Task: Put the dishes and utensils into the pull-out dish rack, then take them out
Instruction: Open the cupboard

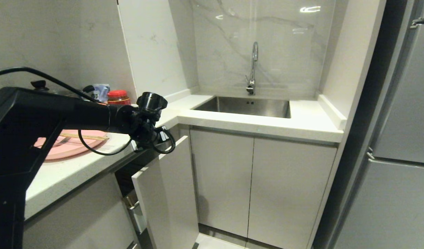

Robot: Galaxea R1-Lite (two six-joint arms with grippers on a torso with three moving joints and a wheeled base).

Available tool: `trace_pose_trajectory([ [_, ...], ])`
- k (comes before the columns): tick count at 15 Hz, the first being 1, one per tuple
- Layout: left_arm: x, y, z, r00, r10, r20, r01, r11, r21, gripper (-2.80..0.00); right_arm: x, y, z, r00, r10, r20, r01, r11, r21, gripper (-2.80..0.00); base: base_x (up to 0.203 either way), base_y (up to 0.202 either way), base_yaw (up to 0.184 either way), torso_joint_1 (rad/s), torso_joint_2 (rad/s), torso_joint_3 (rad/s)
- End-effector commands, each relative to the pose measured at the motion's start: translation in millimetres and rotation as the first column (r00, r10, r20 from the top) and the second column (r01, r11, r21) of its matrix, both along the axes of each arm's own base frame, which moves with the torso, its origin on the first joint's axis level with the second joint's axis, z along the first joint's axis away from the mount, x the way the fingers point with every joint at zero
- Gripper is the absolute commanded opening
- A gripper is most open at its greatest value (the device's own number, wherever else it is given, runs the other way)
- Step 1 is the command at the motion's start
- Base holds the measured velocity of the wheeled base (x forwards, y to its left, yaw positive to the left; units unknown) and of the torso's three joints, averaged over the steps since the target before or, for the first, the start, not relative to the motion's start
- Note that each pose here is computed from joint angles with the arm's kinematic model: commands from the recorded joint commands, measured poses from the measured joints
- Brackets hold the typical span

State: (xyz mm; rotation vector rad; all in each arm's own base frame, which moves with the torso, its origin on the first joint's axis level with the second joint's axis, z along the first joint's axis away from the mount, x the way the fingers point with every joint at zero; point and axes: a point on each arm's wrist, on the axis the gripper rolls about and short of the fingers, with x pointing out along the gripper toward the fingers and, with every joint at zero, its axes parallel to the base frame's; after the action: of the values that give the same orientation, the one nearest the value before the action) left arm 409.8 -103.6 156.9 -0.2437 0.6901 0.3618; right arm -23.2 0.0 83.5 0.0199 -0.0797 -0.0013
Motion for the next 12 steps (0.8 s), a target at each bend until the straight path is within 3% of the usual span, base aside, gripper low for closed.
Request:
trace_pose_trajectory([
  [1,4.4,-0.4,-11.9,1.0,0.007,-0.026,-0.007,1.0,0.008,-2.8,2.2,0.0,-7.2,1.0,0.001,-0.026,-0.001,1.0,0.0,-2.8,0.0,0.0,0.0,0.0,0.0,0.0],
  [12,15.6,0.5,-40.1,0.996,0.006,-0.089,-0.003,0.999,0.034,-2.8,2.2,0.0,-7.1,1.0,0.0,-0.026,0.0,1.0,0.0,-2.8,0.0,0.0,0.0,0.0,0.0,0.0],
])
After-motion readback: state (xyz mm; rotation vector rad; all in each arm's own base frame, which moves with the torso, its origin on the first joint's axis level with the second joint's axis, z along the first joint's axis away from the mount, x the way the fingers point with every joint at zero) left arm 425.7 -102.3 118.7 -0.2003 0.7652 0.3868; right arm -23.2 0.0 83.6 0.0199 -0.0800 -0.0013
